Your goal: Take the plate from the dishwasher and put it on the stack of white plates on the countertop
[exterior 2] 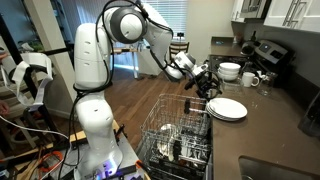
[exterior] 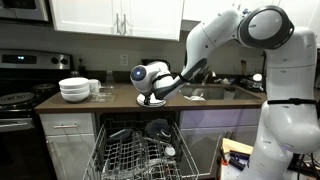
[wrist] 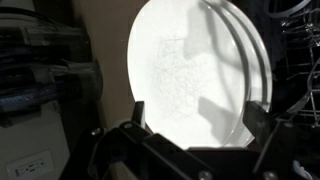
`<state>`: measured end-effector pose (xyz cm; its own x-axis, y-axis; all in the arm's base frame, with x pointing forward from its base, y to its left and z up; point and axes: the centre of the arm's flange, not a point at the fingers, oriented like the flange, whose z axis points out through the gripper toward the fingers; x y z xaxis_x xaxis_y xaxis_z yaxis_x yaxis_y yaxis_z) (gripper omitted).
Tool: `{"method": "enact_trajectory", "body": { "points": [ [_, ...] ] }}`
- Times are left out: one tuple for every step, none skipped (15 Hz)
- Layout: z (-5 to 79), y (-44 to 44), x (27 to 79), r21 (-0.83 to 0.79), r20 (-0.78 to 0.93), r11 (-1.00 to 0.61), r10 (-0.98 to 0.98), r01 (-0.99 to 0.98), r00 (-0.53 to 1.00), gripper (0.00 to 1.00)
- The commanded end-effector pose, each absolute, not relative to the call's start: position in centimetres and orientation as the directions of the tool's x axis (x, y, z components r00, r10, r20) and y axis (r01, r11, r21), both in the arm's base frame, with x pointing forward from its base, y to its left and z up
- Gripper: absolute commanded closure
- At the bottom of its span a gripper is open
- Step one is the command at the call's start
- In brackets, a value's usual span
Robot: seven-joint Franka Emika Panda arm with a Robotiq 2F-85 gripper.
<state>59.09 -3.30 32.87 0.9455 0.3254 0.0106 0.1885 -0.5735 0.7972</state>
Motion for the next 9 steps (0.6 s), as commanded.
{"method": "enact_trajectory", "body": {
  "points": [
    [33.4, -3.1, 58.9, 0.772, 0.033, -0.605, 0.341, 0.193, 0.94, 0.0],
    [33.5, -3.0, 58.9, 0.768, 0.037, -0.61, 0.344, 0.193, 0.938, 0.0],
    [33.7, -2.9, 58.9, 0.76, 0.043, -0.62, 0.348, 0.195, 0.937, 0.0],
    [34.0, -2.8, 58.9, 0.749, 0.05, -0.634, 0.346, 0.194, 0.937, 0.0],
    [34.2, -2.7, 58.9, 0.735, 0.059, -0.651, 0.34, 0.19, 0.939, 0.0],
    [34.6, -2.4, 58.8, 0.721, 0.069, -0.668, 0.332, 0.183, 0.941, 0.0],
    [34.9, -2.2, 58.6, 0.714, 0.079, -0.678, 0.325, 0.174, 0.942, 0.0],
    [35.4, -1.7, 58.3, 0.71, 0.084, -0.684, 0.323, 0.171, 0.943, 0.0],
    [35.9, -1.3, 58.1, 0.706, 0.089, -0.689, 0.319, 0.166, 0.944, 0.0]
  ]
}}
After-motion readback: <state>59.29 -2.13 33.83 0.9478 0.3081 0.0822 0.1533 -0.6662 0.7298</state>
